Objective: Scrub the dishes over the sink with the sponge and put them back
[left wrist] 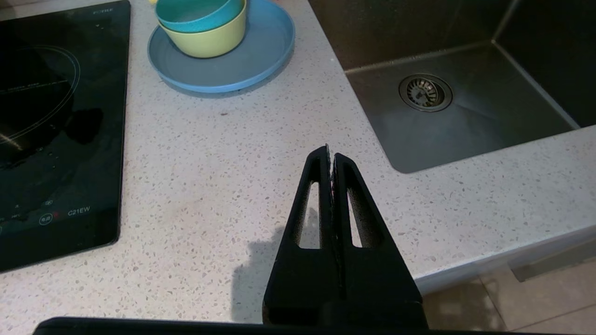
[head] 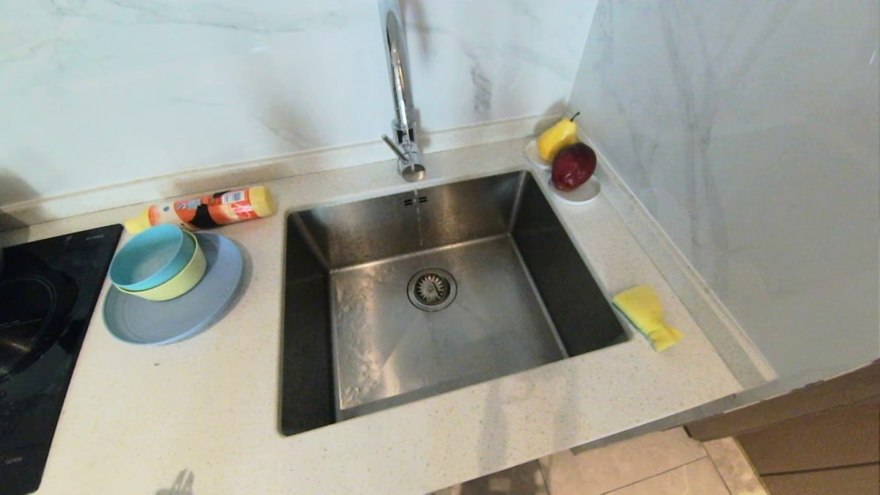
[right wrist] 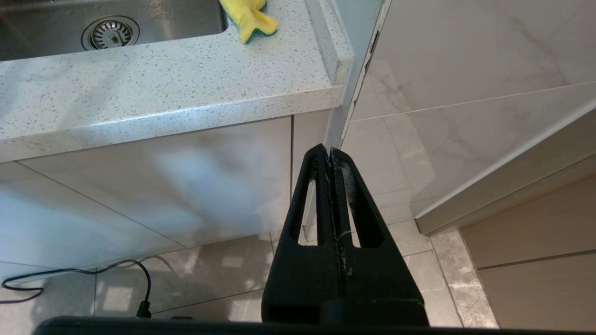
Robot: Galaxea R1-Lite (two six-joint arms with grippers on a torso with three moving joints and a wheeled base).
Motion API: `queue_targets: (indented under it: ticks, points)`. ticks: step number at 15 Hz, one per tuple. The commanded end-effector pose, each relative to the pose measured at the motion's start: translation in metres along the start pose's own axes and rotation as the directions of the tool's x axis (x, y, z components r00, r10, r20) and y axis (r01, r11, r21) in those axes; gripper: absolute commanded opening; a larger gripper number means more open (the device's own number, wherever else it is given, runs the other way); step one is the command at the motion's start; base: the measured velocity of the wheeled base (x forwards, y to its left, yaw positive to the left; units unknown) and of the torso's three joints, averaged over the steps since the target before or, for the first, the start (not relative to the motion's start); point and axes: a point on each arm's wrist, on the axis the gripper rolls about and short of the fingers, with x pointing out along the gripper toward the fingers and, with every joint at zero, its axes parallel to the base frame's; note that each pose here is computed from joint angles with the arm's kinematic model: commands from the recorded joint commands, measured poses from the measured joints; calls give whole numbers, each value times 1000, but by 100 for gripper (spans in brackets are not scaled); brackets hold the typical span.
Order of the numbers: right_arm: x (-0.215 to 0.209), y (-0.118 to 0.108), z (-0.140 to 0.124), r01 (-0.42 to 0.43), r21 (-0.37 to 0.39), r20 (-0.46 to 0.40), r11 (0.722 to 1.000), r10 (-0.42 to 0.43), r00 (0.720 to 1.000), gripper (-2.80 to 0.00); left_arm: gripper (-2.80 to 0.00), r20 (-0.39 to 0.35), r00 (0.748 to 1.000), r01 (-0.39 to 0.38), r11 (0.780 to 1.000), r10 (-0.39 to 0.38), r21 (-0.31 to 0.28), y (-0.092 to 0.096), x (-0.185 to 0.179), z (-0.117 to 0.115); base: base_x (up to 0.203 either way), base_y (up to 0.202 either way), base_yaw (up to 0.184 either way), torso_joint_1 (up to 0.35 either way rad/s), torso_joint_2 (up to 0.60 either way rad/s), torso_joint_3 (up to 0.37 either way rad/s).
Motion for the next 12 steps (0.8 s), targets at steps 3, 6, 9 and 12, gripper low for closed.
queue_targets:
  ticks: [3, 6, 9, 12]
  points:
    - [0, 0, 0, 0, 0, -2, 1000, 0, 1000, -280, -280, -42, 999, 3, 1000, -3, -2, -1, 2, -11, 0, 0, 0, 0, 0, 0]
    - [0, 0, 0, 0, 0, 0, 1000, 0, 1000, -280, -280, -42, 999, 3, 1000, -3, -1, -1, 2, -11, 0, 0, 0, 0, 0, 0]
    - [0, 0, 0, 0, -1, -2, 1000, 0, 1000, -280, -280, -42, 999, 3, 1000, -3, -2, -1, 2, -11, 0, 0, 0, 0, 0, 0]
    - [0, 0, 0, 0, 0, 0, 1000, 0, 1000, -280, -280, -42, 999, 3, 1000, -3, -2, -1, 2, -11, 0, 0, 0, 0, 0, 0]
